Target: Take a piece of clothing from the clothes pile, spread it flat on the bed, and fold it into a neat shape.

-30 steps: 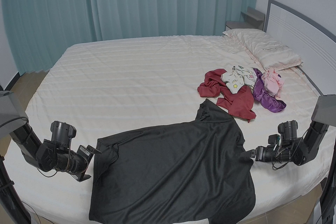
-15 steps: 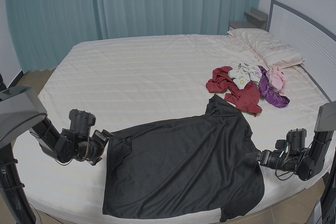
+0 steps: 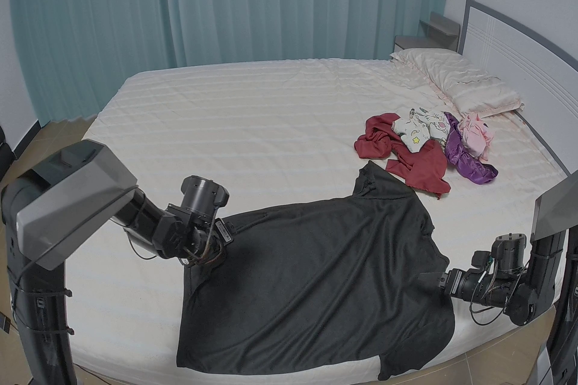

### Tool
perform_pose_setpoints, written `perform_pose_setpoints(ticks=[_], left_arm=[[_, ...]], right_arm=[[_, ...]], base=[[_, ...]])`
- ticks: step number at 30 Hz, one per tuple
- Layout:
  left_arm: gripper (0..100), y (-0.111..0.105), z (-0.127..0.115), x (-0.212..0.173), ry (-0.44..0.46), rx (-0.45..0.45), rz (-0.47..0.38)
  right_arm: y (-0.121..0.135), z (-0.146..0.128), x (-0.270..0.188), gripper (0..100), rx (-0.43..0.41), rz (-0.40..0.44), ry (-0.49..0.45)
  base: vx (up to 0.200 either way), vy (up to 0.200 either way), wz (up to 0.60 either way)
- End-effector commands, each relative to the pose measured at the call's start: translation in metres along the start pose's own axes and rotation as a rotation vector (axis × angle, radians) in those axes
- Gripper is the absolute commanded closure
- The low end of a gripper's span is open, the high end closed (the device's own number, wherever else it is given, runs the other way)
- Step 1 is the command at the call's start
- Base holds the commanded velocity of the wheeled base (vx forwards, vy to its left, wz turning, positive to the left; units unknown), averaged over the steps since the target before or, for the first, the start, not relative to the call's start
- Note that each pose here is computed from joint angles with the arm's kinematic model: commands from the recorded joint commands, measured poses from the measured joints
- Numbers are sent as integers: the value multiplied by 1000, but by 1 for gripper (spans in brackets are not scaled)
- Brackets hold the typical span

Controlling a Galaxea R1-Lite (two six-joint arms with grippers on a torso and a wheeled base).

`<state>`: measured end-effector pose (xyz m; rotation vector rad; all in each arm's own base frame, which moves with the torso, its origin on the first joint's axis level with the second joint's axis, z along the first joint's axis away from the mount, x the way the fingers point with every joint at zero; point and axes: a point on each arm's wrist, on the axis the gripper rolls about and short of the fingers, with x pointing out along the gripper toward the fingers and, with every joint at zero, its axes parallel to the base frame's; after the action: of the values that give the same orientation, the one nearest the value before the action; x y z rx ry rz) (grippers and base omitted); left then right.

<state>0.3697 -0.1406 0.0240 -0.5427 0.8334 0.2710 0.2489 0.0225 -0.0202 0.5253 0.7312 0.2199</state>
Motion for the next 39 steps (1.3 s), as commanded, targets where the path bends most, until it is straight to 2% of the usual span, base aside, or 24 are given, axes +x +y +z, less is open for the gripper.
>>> perform_pose_setpoints(ticks=[1, 7, 17, 21, 25, 30, 32, 37, 39], left_arm=[[0, -16, -26, 45, -21, 201, 152], [0, -9, -35, 64, -86, 319, 274], [0, -7, -28, 69, -117, 311, 296], [0, 2, -19, 74, -125, 295, 328], [0, 13, -3, 77, -162, 263, 377], [0, 25, 21, 73, -187, 216, 396], [0, 26, 23, 73, -189, 214, 399], [0, 43, 57, 70, -217, 175, 419], [0, 46, 60, 71, -213, 170, 418]], right_arm=[[4, -15, -3, 0, -12, 9, 44], [4, -16, -4, 0, -9, 5, 47], [5, -18, -11, 0, -17, 13, 29], [5, -19, -12, 0, -17, 12, 35], [4, -19, -13, 0, -16, 11, 34], [5, -18, -13, 0, -18, 13, 32], [5, -18, -13, 0, -18, 13, 32], [5, -18, -13, 0, -18, 13, 32], [5, -18, -13, 0, -18, 13, 32]], base=[[0, 0, 0], [0, 0, 0], [0, 0, 0], [0, 0, 0], [0, 0, 0], [0, 0, 0], [0, 0, 0], [0, 0, 0], [0, 0, 0]])
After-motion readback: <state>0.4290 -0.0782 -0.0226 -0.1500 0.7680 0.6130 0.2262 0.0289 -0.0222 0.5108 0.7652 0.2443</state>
